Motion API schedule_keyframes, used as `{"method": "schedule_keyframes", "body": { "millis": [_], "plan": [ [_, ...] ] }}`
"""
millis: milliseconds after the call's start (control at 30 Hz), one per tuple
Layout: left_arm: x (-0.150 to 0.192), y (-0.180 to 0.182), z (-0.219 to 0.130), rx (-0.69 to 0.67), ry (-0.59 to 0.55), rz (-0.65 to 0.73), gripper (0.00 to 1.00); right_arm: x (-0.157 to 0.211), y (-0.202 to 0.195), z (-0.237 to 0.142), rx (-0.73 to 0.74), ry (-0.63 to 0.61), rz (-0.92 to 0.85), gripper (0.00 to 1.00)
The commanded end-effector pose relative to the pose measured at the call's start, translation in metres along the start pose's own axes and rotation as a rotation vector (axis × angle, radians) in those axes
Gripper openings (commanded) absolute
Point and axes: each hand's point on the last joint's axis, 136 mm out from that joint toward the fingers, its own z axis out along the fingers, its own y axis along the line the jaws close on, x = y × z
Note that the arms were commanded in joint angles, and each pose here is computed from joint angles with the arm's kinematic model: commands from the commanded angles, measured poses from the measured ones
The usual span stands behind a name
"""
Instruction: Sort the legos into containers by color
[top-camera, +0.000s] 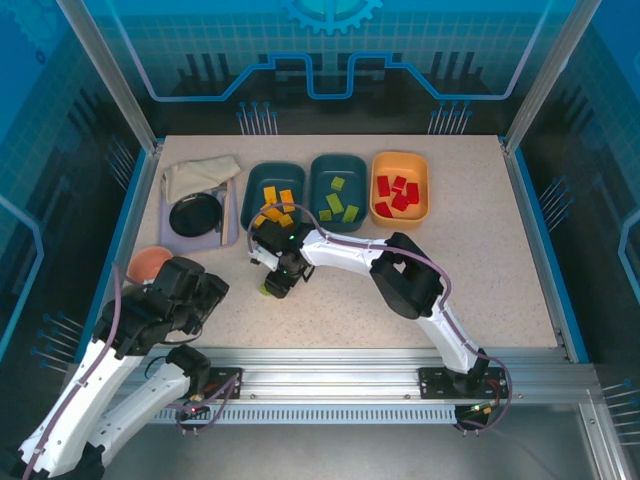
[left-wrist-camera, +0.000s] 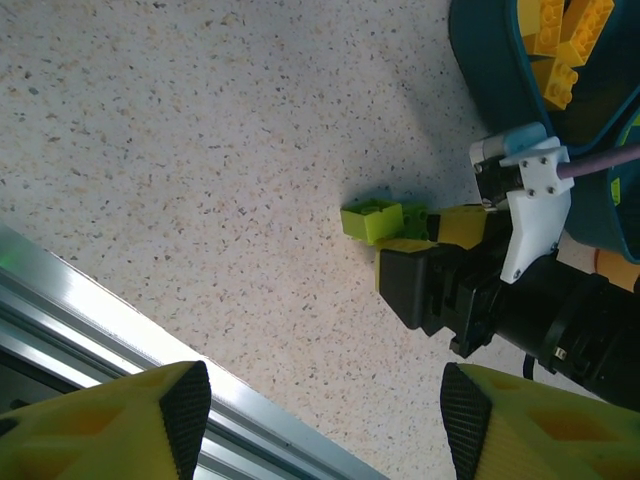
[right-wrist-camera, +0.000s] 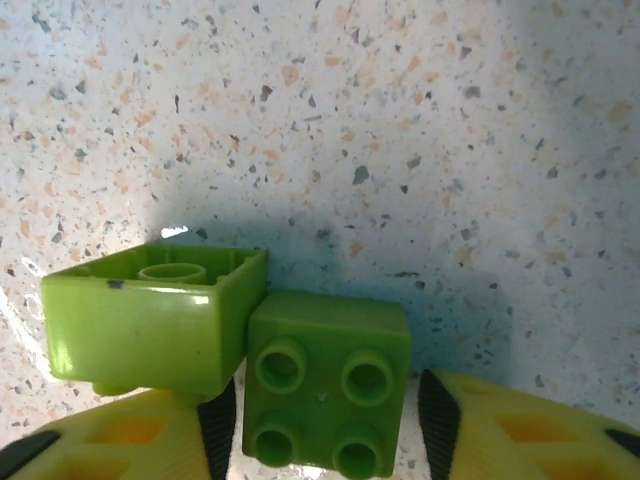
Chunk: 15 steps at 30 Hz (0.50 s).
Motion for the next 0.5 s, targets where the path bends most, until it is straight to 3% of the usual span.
{"method": "schedule_keyframes", "body": {
  "millis": [0,167,333,467],
  "plan": [
    [0.004,-0.001,0.006,-0.001,0.023,-0.007,0.67,0.001,-0.006,0.002,0.021,0.025,0.026,0.47],
    [0.007,-0.002,0.011,0.003,0.036,-0.003,0.67,-0.007,-0.006,-0.014,0.030,-0.022,0.034,0.35],
    [0.012,-0.018,0.016,0.059,0.070,0.030,0.67,-0.022,-0.018,-0.057,0.051,-0.111,0.086,0.34],
    [0.020,-0.052,0.021,0.152,0.128,0.104,0.68,-0.027,-0.047,-0.102,0.082,-0.190,0.196,0.33]
  ]
}}
